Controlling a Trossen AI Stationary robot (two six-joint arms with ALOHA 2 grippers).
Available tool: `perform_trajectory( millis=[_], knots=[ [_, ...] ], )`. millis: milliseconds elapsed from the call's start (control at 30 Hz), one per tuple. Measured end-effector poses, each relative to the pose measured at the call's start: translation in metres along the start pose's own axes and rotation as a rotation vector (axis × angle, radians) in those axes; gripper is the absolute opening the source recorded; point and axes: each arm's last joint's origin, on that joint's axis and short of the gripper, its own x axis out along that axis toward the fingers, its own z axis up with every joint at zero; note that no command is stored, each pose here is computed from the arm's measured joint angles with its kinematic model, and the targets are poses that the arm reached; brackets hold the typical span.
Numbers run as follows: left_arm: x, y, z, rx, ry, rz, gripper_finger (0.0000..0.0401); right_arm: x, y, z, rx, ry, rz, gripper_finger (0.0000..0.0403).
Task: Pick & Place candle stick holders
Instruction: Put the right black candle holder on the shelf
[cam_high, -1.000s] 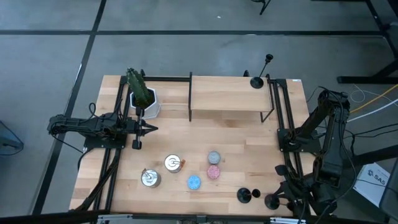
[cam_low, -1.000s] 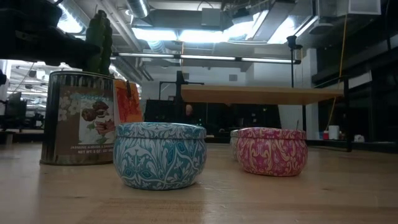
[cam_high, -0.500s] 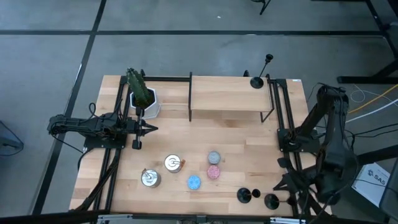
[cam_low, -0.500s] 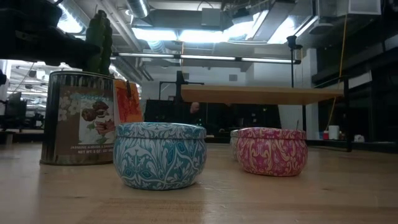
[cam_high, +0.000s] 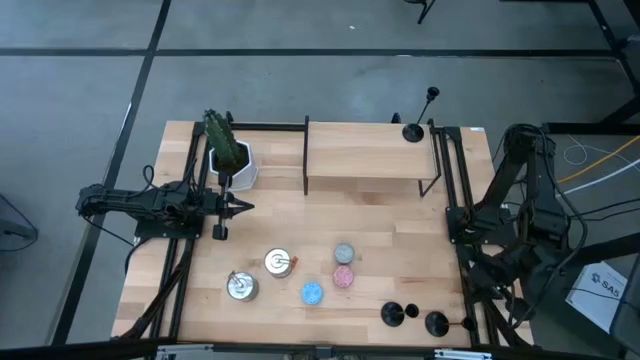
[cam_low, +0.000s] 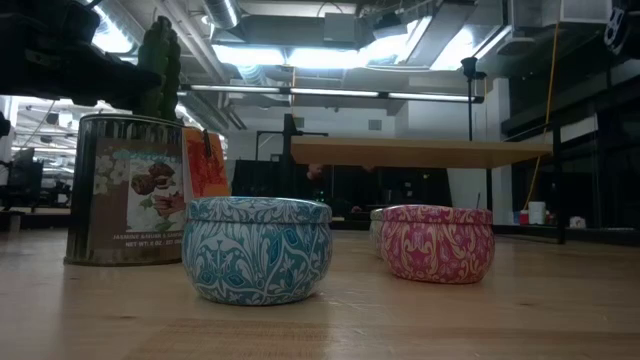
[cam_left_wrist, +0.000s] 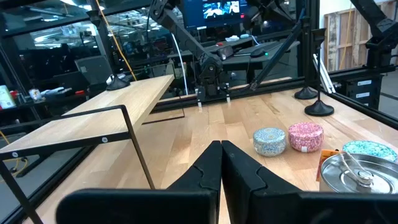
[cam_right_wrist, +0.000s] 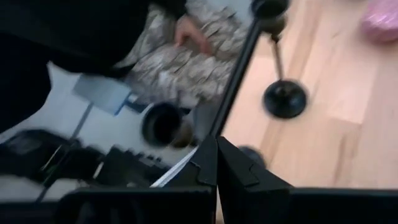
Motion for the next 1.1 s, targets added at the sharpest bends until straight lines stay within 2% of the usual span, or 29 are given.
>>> perform_trajectory(
  millis=[367, 600, 800, 1100],
  knots=[
    [0.0, 0.0, 0.0, 0.0, 0.0, 0.0, 0.0004, 0.0013, 0.0014, -0.0011, 0.191, 0.04, 0.023, 0.0002],
    [0.0, 0.0, 0.0001, 0.0, -0.001, 0.0, 0.0004, 0.0014, 0.0022, -0.0012, 0.223, 0.057, 0.037, 0.0003],
    [0.0, 0.0, 0.0, 0.0, 0.0, 0.0, 0.0004, 0.004, 0.0034, -0.002, 0.211, 0.073, 0.037, 0.0009],
    [0.0, 0.0, 0.0, 0.0, 0.0, 0.0, 0.0004, 0.0044, 0.0043, -0.0034, 0.095, 0.114, 0.066, 0.0051]
  ],
)
